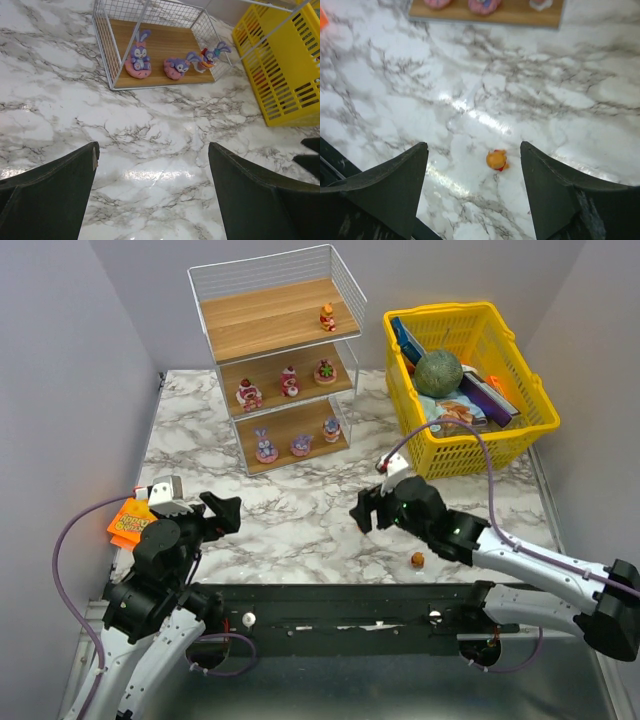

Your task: Place and organize the plastic toys onto the shelf

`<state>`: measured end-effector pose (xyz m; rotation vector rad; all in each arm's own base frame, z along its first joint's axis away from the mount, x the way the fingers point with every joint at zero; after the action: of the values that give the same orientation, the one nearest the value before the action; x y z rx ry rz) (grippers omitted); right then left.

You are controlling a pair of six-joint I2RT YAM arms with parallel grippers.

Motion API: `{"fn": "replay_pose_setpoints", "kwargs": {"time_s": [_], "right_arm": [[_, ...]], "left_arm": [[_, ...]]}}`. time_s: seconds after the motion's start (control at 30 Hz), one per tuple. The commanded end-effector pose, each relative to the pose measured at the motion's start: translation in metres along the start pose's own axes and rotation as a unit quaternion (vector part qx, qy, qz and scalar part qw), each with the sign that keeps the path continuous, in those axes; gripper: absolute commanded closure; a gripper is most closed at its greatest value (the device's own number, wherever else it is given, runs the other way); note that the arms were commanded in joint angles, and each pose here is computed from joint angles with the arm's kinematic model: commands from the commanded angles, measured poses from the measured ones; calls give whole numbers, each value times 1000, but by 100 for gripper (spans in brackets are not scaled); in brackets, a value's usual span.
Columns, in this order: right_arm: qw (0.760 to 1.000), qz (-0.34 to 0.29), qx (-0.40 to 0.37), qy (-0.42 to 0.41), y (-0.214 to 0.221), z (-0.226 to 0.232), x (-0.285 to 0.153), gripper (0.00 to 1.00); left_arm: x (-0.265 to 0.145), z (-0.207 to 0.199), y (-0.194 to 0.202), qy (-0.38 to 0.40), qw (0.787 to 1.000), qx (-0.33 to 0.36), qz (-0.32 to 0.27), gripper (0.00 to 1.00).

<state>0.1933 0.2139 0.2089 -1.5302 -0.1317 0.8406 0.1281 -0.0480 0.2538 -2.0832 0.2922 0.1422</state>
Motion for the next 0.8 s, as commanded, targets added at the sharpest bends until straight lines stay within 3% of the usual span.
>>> {"fn": "replay_pose_setpoints", "kwargs": {"time_s": [0.0,0.2,0.33,0.43,0.7,0.77], "right_arm": [[999,-52,6,-3,15,12,16,18],[995,-32,75,65,67,-9,16,31],[984,-24,129,121,83,-22,7,52],[980,-3,139,140,90,-25,9,64],[968,97,127,195,114,-20,46,83],[966,96,135,200,112,-18,52,88]], "left_arm": [[0,-3,0,18,1000,3,-4,1],[1,-5,1,25,1000,6,1,1],[2,-6,2,29,1000,7,4,1],[3,-7,4,32,999,10,10,1],[1,-7,2,35,999,7,4,1],[1,-7,2,34,999,8,3,1]]}}
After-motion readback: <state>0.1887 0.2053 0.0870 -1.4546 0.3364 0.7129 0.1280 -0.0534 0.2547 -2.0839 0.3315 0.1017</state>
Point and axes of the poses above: each gripper's point midway between its finger pads, its own x axis out along the fingers, its own z axis along the line the jaws close on, y = z × x, the point moved 6 cm from there along -x, back along the fingers, and after that the axes turned 5 degrees about -x, right-handed, at the moved point
